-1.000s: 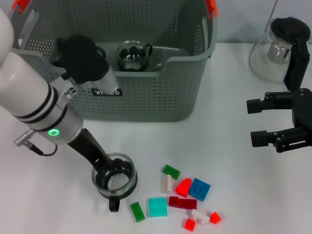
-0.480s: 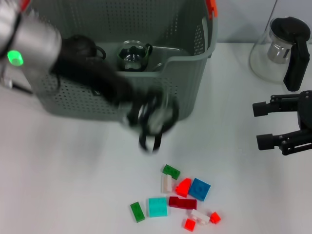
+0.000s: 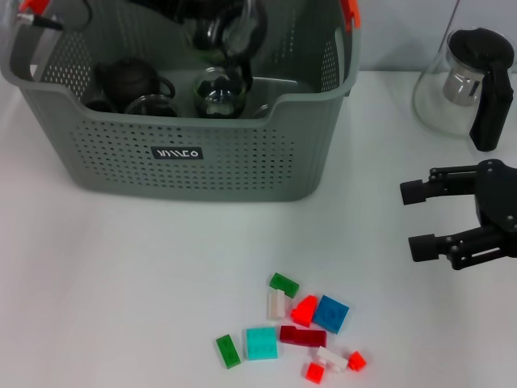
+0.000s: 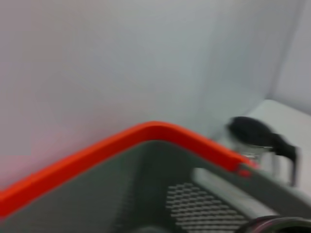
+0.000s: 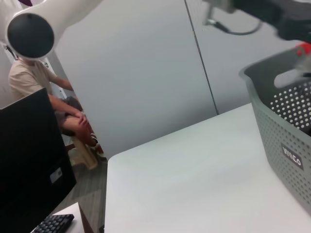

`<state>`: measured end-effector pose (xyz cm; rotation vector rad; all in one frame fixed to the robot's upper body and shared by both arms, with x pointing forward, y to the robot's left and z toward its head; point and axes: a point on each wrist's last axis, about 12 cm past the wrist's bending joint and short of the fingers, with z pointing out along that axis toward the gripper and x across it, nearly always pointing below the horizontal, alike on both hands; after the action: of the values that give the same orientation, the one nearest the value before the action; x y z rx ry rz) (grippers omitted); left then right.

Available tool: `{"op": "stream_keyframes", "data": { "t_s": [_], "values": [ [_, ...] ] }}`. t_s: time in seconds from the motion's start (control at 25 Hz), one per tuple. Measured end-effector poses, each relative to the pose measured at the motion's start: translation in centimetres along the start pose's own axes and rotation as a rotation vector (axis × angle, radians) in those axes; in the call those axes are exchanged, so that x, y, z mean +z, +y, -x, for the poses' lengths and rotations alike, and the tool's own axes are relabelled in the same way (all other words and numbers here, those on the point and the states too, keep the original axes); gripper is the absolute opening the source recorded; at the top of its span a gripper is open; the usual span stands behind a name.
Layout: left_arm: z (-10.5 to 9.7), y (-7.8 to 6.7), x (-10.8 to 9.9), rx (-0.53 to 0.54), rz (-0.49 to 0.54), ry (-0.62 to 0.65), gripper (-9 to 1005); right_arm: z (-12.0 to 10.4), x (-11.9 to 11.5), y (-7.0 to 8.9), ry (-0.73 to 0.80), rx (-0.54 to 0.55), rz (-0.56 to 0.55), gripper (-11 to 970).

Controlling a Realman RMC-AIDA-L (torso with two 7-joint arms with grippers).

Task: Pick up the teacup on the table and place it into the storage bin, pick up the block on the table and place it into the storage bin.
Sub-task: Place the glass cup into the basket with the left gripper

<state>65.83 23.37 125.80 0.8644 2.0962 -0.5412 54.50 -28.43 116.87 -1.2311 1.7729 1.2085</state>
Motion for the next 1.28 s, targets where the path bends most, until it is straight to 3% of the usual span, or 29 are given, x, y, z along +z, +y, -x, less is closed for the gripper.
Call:
{"op": "stream_keyframes", "data": {
  "t_s": [0.16, 0.48, 0.76, 1.28],
  "values": [
    [0.0, 2.0, 1.9, 0.003, 0.134, 0.004, 47, 0.0, 0.3, 0.0, -0.004, 0.001, 0.007, 911],
    [-1.2, 3.8, 5.0, -0.001, 0.328, 0.01, 48, -0.2, 0.6, 0.0, -0.012, 0.009, 0.007, 911],
    [-2.8, 3.0, 7.5, 0.038, 0.38, 0.056, 49, -0.3, 0.8, 0.0, -0.015, 0.02, 0.01, 912],
    [-3.3, 1.5, 8.8, 0.102, 0.367, 0.108, 55, -0.5, 0.6, 0.1, -0.015, 0.025, 0.009, 911]
  ]
}}
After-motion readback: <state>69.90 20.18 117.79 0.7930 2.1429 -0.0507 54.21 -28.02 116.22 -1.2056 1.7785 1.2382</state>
